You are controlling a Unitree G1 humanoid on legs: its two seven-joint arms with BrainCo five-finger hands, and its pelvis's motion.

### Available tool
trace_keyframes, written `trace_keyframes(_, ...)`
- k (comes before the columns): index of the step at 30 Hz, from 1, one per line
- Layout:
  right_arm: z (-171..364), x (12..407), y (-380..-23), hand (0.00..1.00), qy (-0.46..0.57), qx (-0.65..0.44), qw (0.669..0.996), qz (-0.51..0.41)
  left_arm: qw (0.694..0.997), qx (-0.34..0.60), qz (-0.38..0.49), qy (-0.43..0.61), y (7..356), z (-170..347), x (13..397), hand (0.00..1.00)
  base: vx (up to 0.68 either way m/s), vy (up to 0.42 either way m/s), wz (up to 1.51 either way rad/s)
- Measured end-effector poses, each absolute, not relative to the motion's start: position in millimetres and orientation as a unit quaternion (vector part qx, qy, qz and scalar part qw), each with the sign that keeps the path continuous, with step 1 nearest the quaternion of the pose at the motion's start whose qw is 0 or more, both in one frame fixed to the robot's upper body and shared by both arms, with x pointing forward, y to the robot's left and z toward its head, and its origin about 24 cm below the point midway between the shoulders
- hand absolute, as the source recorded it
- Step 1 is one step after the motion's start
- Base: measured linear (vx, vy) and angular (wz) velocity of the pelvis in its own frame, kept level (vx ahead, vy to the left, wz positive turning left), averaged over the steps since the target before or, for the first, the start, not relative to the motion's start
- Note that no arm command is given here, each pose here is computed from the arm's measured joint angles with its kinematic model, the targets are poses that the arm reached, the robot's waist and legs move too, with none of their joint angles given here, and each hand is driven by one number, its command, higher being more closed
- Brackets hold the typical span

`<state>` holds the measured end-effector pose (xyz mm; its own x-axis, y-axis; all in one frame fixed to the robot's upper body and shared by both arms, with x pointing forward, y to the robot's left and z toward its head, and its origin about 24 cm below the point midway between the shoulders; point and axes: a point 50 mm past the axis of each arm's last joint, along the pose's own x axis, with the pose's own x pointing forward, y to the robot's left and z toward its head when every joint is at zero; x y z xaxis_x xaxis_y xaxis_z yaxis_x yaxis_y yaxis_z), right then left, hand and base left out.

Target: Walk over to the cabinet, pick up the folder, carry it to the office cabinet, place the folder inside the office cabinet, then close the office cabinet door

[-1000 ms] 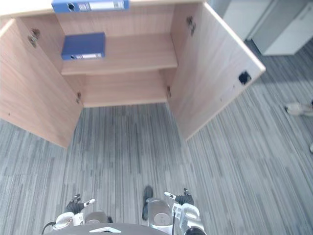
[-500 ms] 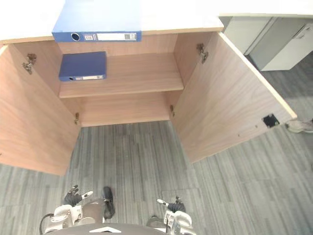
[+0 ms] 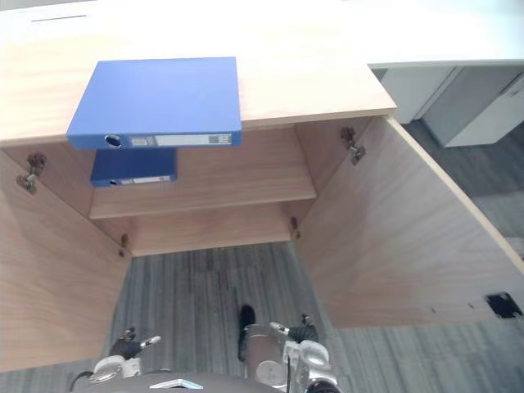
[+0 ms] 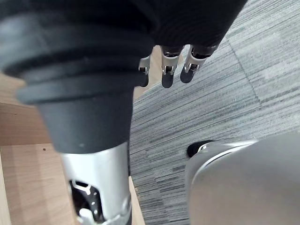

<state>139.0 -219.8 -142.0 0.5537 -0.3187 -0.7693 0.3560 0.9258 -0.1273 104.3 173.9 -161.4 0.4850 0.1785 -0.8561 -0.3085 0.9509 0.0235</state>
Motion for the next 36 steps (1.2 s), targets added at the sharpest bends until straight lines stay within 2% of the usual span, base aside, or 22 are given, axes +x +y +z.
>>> trace_keyframes(7,-146,124,-219,0.00,0.446,0.035,0.871,-0.204,0.869,-0.083,0.176,0.455,183,-155,114,0.00,0.21,-0.102,0.28)
trace_keyframes(15,-152,114,-202,0.00,0.465,0.063,0.859,-0.205,0.866,-0.069,0.176,0.462,192,-156,111,0.00,0.21,0.167,-0.26)
trace_keyframes(21,-157,106,-196,0.00,0.483,0.071,0.849,-0.203,0.867,-0.025,0.132,0.480,192,-158,107,0.00,0.09,0.103,0.04)
trace_keyframes(30,-157,107,-211,0.00,0.488,0.049,0.846,-0.208,0.869,-0.005,0.101,0.484,185,-159,107,0.00,-0.03,-0.023,0.01)
trace_keyframes(33,-156,107,-211,0.00,0.489,0.037,0.849,-0.200,0.876,0.002,0.108,0.470,189,-155,112,0.00,-0.09,0.001,-0.03)
trace_keyframes(36,-155,111,-209,0.00,0.485,0.021,0.854,-0.186,0.906,0.021,0.133,0.400,202,-136,133,0.00,-0.09,0.010,0.00)
